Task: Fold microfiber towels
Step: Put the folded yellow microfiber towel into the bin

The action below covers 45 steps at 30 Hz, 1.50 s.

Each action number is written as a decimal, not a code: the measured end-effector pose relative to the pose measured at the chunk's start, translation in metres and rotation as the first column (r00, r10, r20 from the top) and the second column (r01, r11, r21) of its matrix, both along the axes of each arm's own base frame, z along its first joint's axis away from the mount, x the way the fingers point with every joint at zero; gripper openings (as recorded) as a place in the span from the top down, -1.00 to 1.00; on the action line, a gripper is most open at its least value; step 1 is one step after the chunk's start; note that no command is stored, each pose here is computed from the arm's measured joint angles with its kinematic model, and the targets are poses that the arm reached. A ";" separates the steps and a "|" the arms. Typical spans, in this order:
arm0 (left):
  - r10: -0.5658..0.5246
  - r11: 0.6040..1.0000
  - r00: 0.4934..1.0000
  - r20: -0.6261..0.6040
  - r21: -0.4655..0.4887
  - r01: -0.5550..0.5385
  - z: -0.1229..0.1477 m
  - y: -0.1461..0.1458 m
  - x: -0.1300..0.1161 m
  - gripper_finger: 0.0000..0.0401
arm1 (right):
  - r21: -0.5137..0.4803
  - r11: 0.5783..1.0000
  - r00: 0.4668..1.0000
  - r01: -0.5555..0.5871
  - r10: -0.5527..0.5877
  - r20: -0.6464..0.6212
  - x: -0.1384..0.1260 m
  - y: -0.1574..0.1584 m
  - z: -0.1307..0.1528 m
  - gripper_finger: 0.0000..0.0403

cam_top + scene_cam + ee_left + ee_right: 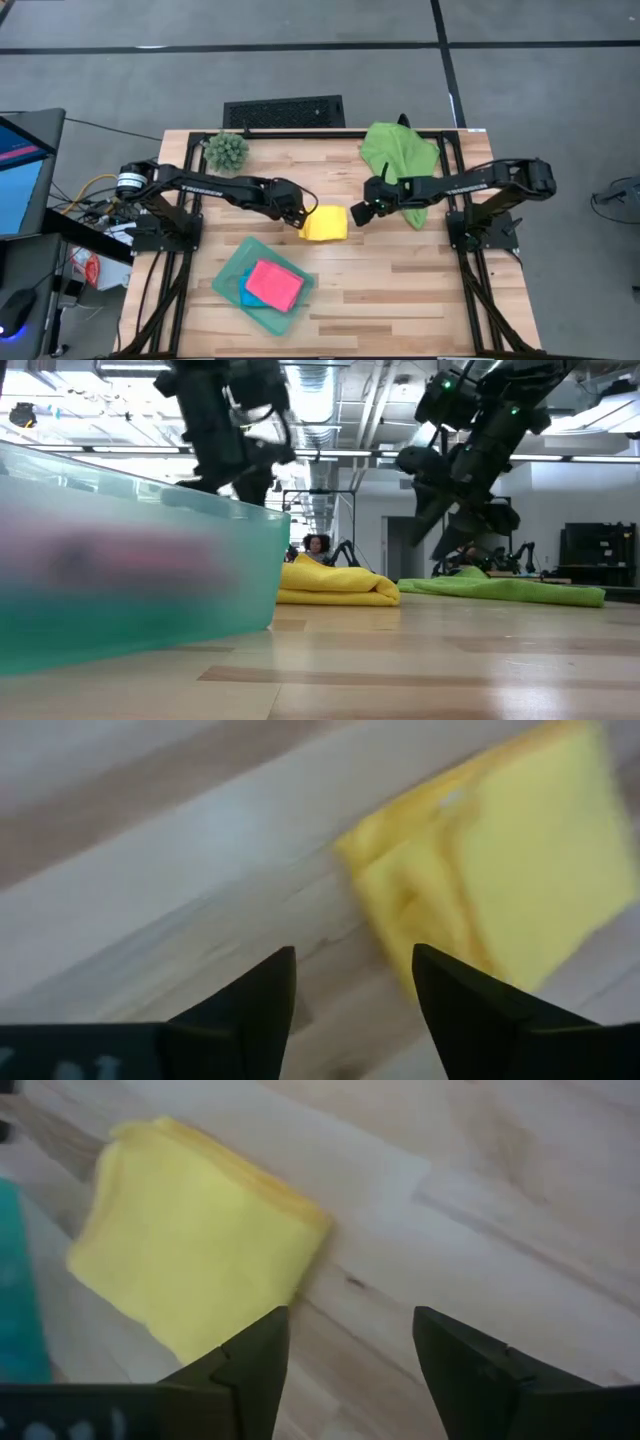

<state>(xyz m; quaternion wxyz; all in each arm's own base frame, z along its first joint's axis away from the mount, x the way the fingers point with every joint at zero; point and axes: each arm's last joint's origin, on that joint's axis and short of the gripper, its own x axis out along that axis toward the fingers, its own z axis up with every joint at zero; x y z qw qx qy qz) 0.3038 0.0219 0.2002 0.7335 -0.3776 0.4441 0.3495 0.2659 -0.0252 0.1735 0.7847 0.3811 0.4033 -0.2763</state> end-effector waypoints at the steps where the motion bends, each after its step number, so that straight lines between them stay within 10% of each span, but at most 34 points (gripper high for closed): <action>1: -0.001 1.000 1.000 -0.004 -0.017 0.001 -0.004 0.000 -0.003 0.02 | 0.025 1.000 1.000 0.004 -0.005 0.001 0.003 0.000 -0.003 -0.19; 10: 0.017 0.982 0.963 0.268 -0.184 0.034 -0.043 -0.003 -0.005 0.02 | 0.116 0.993 0.999 0.036 -0.040 0.034 0.018 0.001 -0.021 -0.22; 31: 0.021 0.989 0.964 0.266 -0.149 0.020 -0.074 -0.003 -0.028 0.02 | 0.161 0.987 0.973 0.007 -0.044 0.227 0.061 0.019 -0.073 -0.17; 45: -0.052 0.956 0.946 0.321 -0.258 0.140 -0.057 0.008 -0.028 0.02 | 0.140 0.988 0.966 -0.059 0.021 0.259 0.066 0.019 -0.078 0.87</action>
